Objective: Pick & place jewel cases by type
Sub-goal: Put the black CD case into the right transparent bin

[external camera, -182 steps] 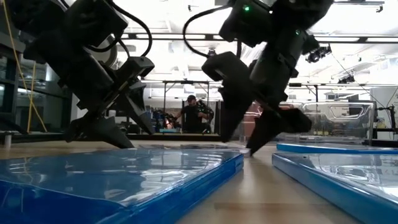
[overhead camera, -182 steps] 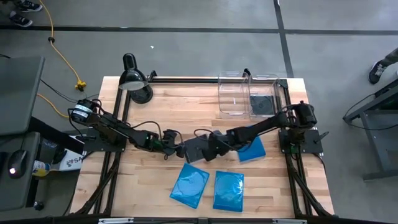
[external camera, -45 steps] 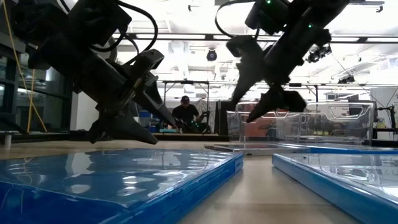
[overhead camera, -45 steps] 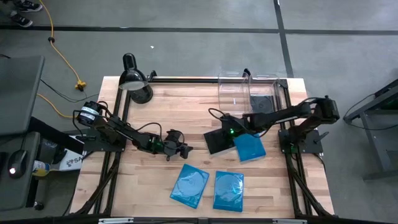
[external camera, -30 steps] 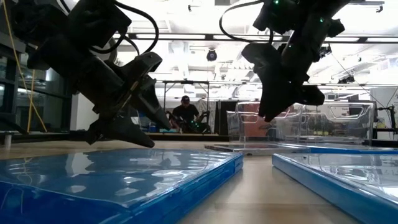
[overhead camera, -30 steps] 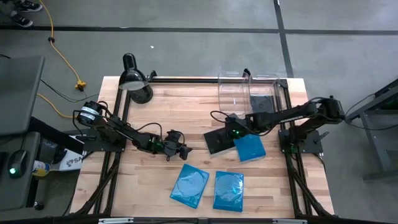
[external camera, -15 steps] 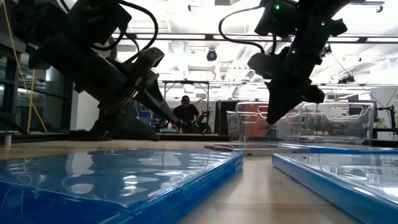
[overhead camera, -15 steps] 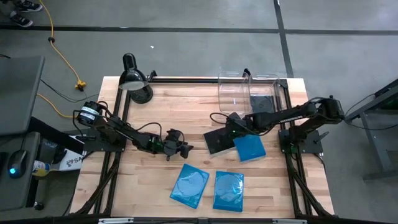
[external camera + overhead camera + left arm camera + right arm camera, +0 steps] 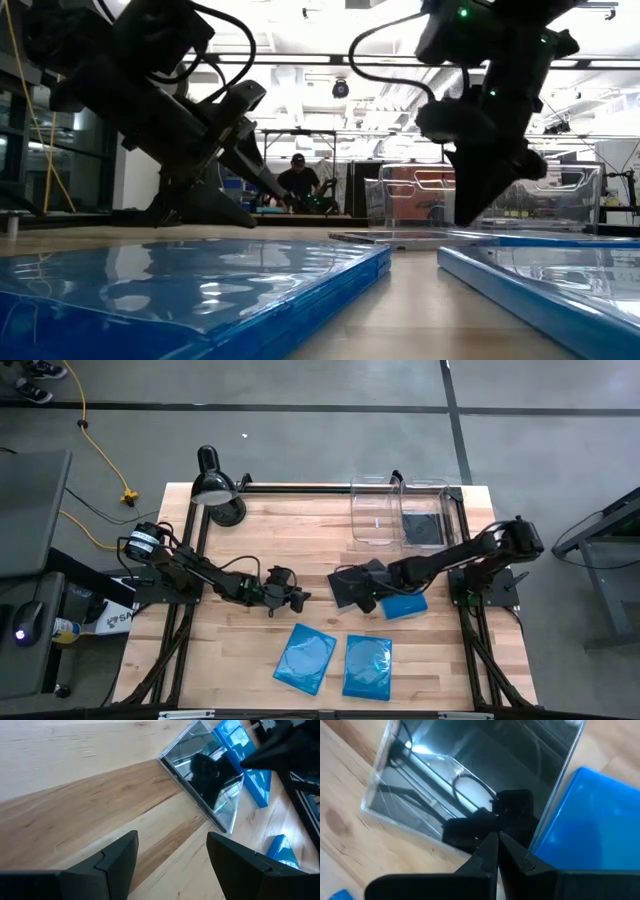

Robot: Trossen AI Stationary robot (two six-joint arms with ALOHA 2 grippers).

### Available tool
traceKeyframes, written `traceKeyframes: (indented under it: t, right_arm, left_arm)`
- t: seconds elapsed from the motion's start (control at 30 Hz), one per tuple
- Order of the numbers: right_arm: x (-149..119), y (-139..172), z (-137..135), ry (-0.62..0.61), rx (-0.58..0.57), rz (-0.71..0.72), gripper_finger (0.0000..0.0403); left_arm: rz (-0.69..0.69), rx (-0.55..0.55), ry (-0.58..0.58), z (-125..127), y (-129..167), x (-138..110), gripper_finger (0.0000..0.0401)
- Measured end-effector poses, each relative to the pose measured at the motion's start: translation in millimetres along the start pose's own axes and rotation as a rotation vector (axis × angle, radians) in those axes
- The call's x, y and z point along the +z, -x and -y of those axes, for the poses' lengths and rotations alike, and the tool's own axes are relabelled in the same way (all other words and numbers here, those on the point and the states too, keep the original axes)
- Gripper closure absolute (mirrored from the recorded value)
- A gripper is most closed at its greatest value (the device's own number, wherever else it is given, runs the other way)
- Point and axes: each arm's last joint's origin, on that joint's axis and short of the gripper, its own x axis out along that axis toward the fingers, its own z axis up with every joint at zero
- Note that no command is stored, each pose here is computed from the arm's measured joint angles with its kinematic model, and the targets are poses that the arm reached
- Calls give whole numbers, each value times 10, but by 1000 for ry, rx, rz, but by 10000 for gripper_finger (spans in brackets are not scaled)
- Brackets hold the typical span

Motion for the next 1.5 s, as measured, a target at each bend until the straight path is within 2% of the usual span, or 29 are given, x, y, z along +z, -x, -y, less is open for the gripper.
traceKeyframes:
  t: [0.23, 0.37, 0.57, 0.7, 0.87, 1.03, 1.33, 1.5]
  right_arm:
    - [-98, -111, -51, -14, -9, -40, 402]
    - [-104, -144, -129, -29, 53, -30, 402]
    - [-81, -146, -199, -63, 128, -6, 402]
    - [-74, -184, -232, -68, 159, -2, 402]
    - [-79, -326, -322, -93, 218, 3, 402]
    - [-105, -443, -406, -121, 273, 16, 403]
    - [-114, -464, -407, -126, 273, 13, 403]
    - [-117, -468, -403, -126, 269, 11, 403]
  left_arm:
    - [-2, 4, -2, -5, 0, -2, 165]
    - [-6, 18, -9, -18, 0, -7, 165]
    - [-40, 98, -40, -101, 6, -36, 165]
    - [-49, 119, 23, -115, 12, -40, 165]
    - [-50, 121, 178, -115, 13, -41, 165]
    - [-83, 118, 243, -127, -4, -18, 165]
    - [-263, 62, 255, -190, -113, 176, 165]
    - [-305, 57, 279, -229, -148, 250, 165]
